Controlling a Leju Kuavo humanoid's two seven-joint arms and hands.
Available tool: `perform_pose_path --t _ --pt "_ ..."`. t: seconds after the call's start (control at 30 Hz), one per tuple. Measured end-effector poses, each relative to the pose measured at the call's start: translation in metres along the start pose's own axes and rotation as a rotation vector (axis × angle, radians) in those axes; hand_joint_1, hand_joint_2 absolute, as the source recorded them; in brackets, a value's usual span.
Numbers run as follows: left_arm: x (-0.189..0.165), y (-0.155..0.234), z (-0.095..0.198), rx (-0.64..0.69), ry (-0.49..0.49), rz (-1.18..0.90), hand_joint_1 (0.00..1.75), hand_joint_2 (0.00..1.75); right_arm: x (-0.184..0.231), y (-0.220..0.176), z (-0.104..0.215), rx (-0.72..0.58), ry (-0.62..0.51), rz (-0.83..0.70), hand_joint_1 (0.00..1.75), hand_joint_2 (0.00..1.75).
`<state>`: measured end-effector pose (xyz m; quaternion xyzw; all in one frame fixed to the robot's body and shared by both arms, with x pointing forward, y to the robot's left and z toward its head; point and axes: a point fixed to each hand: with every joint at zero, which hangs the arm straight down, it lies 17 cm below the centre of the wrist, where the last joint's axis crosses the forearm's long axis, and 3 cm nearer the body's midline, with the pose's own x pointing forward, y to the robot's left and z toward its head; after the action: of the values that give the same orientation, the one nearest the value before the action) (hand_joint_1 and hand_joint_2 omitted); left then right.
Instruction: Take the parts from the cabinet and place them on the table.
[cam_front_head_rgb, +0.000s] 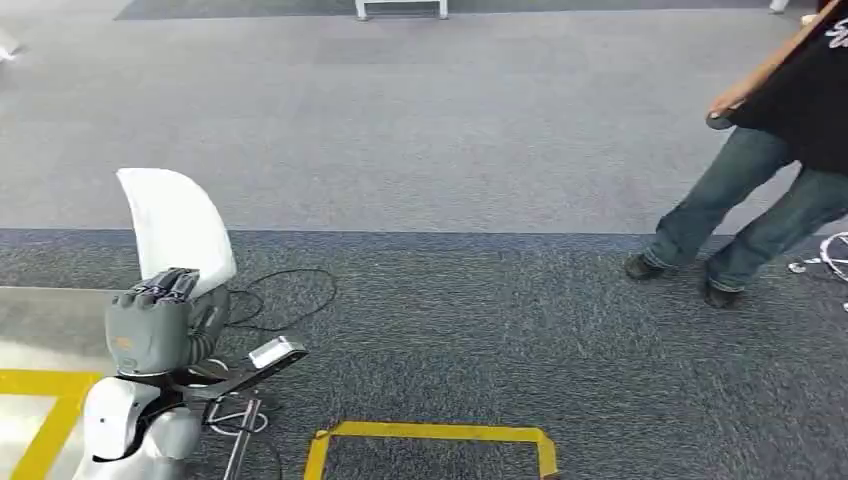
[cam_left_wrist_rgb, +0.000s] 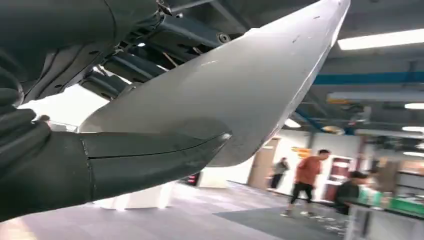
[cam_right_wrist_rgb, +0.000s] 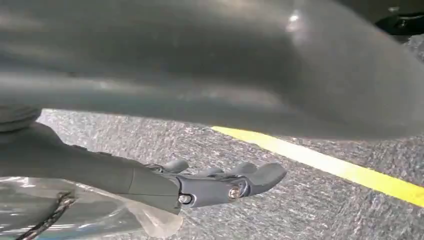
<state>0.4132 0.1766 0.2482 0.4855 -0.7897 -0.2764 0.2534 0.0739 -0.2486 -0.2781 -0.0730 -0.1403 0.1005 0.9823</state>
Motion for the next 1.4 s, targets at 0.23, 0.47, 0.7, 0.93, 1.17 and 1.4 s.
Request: perform_pose_path --t 0.23,0.47,0.7,0.93,1.17,1.4 --pt "0.0011 0.0010 -0.0050 0.008 -0.008 -0.001 1.75 1.75 0.0030 0.0002 -0.0002 0.000 -0.009 0.000 0.00 0.00" --pt "0.0029 0.0010 -0.0066 0.010 -0.014 -0.003 1.75 1.75 0.0061 -0.0005 -0.0005 -0.001 -0.022 0.005 0.00 0.00" --pt "0.0030 -0.0008 -0.0062 0.006 -0.015 -0.002 1.75 1.75 0.0038 0.0001 -0.0001 0.000 -0.019 0.006 0.00 0.00" --pt "0.0035 -0.0008 -0.0078 0.006 -0.021 -0.010 1.75 1.75 0.0031 0.0001 0.0000 0.002 -0.020 0.016 0.00 0.00" --pt "0.0012 -0.0025 -0.0060 -0.001 -0.016 -0.012 1.75 1.75 0.0048 0.0000 -0.0002 0.002 -0.024 0.014 0.00 0.00" --pt "-0.0005 -0.0018 -0.0069 0.001 -0.015 -0.016 1.75 1.75 0.0066 0.0009 -0.0002 0.004 -0.027 0.012 0.00 0.00"
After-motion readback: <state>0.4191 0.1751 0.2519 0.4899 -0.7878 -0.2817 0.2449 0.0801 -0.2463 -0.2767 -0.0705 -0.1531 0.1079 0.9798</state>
